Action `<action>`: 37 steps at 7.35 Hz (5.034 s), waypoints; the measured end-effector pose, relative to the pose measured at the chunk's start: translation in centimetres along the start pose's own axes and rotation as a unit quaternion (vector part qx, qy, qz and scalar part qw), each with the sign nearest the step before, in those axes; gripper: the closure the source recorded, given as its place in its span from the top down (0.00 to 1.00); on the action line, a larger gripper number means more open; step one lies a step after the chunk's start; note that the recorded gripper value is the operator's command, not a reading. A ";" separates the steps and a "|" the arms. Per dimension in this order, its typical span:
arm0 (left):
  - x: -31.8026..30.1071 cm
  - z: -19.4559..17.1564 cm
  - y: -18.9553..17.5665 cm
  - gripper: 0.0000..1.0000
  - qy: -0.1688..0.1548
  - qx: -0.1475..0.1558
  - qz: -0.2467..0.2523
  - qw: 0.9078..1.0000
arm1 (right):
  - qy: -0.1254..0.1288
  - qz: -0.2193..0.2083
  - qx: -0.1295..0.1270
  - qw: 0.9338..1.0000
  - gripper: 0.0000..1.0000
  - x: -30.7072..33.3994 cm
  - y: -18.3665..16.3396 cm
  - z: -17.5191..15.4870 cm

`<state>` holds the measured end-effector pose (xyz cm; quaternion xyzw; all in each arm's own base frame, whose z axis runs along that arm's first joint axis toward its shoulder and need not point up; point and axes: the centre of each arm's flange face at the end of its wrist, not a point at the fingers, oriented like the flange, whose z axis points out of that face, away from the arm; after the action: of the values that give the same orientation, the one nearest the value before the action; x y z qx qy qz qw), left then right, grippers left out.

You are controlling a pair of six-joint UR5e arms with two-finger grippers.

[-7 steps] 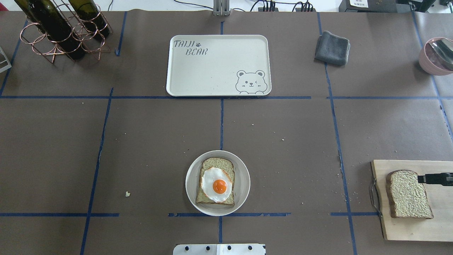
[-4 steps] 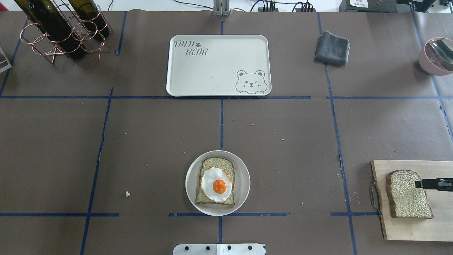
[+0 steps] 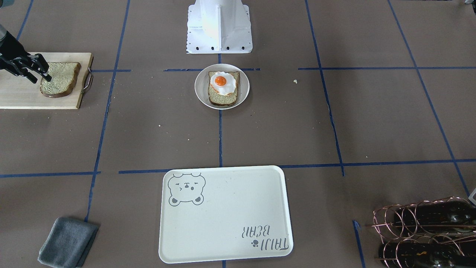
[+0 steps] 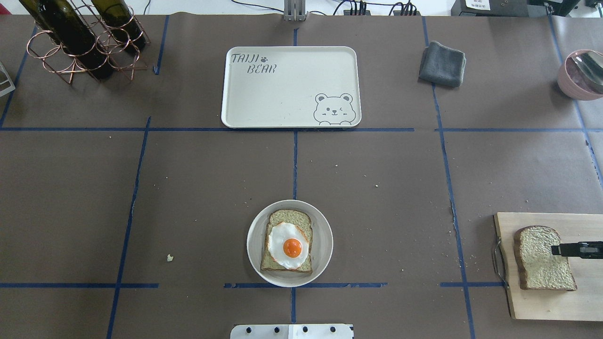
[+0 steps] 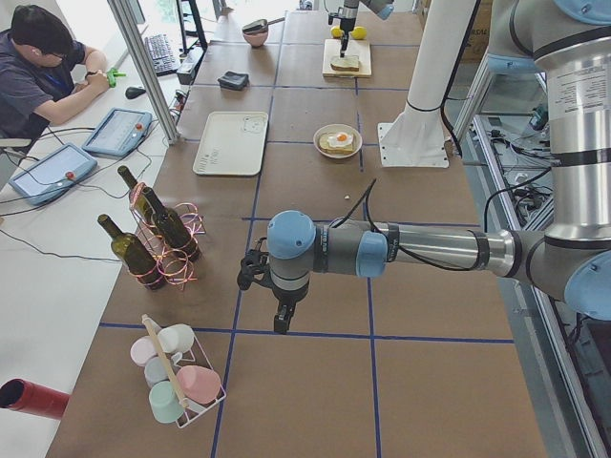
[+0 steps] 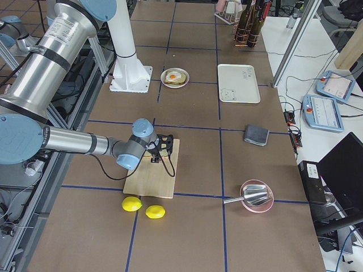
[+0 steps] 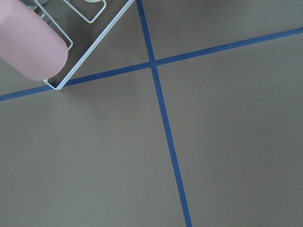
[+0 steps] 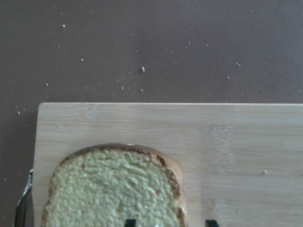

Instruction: Make sandwich and place on tray

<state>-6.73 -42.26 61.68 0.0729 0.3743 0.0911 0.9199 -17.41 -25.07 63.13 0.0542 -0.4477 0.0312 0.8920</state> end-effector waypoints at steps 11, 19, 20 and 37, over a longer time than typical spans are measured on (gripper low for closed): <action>0.1 -0.2 0.0 1.00 -0.001 0.002 0.001 1.000 | -0.109 -0.044 -0.006 0.993 0.00 -4.3 -0.3 -3.1; -0.2 0.2 0.4 1.00 0.000 -0.003 -0.004 1.000 | -0.259 -0.083 0.006 0.962 0.00 -35.4 -12.1 -3.5; -0.2 0.2 0.4 1.00 0.000 -0.003 -0.004 1.000 | -0.251 -0.075 0.012 0.965 0.00 -42.4 -11.9 -2.7; 5.3 -6.0 -3.6 1.00 -0.012 0.063 0.060 0.996 | -0.026 -0.071 0.019 0.997 1.00 -46.1 -14.6 -2.0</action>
<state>-6.86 -44.15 53.13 0.1540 0.3635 0.1212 0.9107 -41.82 -39.59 23.92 0.1038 -0.4655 -0.0255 0.8786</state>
